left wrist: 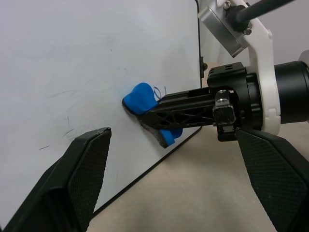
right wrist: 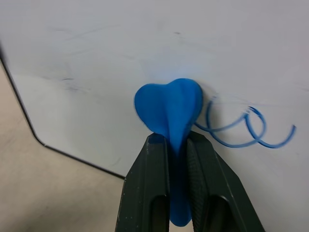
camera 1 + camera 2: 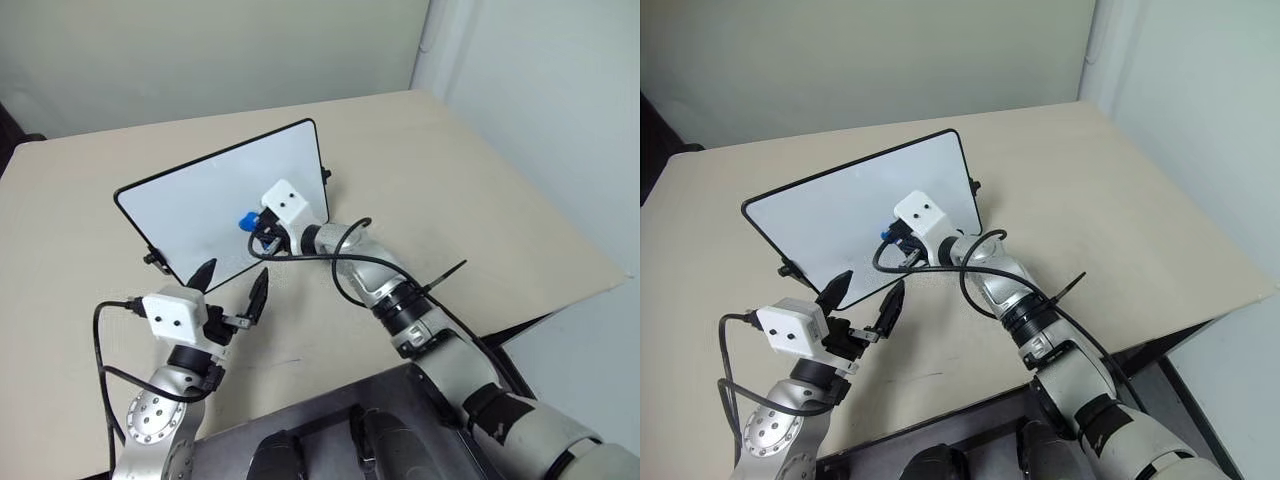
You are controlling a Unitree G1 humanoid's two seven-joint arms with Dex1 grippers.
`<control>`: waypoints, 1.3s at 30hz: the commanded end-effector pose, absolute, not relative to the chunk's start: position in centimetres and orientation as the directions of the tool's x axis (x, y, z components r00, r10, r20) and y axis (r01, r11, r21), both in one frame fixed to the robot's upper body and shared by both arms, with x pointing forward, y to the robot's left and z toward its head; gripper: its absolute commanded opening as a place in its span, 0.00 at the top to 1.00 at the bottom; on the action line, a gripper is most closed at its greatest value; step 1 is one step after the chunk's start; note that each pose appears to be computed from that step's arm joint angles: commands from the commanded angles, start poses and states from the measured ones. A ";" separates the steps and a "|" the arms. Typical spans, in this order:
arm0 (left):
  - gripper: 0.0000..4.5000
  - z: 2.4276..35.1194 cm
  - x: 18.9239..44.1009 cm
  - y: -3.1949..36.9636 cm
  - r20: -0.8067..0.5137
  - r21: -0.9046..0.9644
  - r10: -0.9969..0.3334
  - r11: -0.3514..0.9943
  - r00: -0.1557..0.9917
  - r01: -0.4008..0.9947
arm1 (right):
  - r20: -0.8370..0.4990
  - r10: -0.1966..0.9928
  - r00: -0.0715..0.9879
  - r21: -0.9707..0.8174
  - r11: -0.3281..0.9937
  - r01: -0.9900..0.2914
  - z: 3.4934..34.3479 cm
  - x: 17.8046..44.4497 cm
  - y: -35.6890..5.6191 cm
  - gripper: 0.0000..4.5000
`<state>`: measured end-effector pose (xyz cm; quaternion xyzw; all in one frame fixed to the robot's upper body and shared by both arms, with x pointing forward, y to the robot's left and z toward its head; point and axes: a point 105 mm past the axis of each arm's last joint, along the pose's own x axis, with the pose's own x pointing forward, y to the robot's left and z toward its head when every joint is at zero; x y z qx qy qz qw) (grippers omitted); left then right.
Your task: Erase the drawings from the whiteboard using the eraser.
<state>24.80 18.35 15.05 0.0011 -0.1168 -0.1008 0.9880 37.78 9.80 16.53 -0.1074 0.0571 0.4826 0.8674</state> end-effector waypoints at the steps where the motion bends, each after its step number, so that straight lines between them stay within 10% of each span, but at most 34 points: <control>1: 0.00 16.2 24.3 18.3 0.279 0.046 -0.202 0.979 0.939 0.197 | -0.117 0.802 0.586 -0.083 0.580 -0.810 18.8 38.6 10.4 0.95; 18: 0.00 16.4 24.6 18.2 0.280 0.051 -0.216 0.976 0.935 0.210 | -0.139 0.703 0.698 -0.107 0.690 -0.716 18.3 41.3 7.7 0.95; 39: 0.00 16.5 24.0 17.9 0.283 0.048 -0.208 0.978 0.936 0.203 | -0.191 0.863 0.468 -0.198 0.433 -0.880 17.1 36.1 13.0 0.95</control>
